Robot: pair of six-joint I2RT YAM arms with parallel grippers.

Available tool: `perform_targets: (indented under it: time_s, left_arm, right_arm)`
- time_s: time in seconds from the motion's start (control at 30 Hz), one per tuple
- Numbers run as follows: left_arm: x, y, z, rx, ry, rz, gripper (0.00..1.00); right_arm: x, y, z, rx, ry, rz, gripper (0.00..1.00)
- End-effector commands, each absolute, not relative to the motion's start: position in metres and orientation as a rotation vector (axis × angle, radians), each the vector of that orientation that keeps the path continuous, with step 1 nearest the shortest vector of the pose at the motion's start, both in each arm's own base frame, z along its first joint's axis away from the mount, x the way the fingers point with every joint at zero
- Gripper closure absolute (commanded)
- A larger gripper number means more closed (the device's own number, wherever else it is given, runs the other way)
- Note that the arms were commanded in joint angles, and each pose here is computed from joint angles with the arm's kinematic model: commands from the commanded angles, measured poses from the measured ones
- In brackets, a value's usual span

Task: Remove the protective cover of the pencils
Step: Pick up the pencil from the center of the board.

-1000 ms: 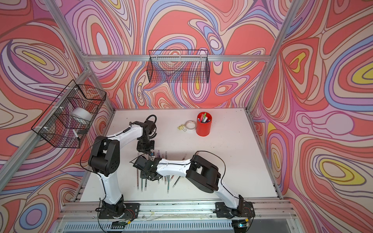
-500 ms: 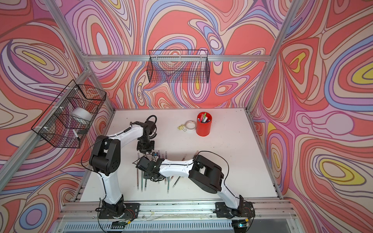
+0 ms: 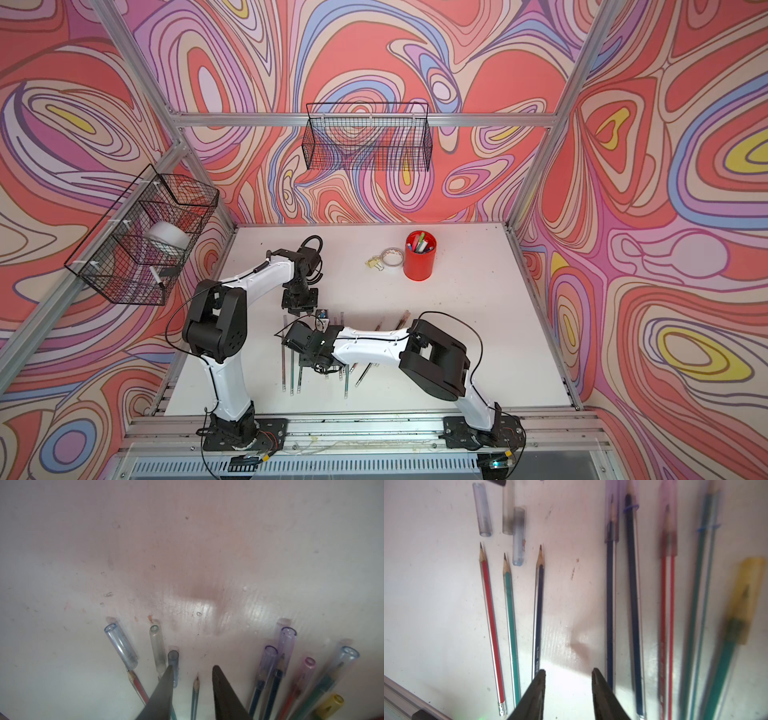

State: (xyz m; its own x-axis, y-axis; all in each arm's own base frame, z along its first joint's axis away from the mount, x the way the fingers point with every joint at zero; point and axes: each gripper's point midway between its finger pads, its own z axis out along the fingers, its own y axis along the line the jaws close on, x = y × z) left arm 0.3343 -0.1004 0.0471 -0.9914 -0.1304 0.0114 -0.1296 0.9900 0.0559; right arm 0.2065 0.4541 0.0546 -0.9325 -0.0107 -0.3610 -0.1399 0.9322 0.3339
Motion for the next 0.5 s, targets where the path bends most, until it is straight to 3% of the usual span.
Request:
perform_targets:
  time_s: [0.0,0.47]
  left_arm:
    - [0.343,-0.101,0.078,0.212,-3.216,-0.032,0.63]
    - [0.352,-0.091,0.131,0.249,-3.441,-0.017,0.60]
  right_arm:
    - [0.210,0.442,0.061,-0.102,2.703,0.439,0.62]
    - [0.214,0.434,0.034,-0.130,2.750,0.231,0.65]
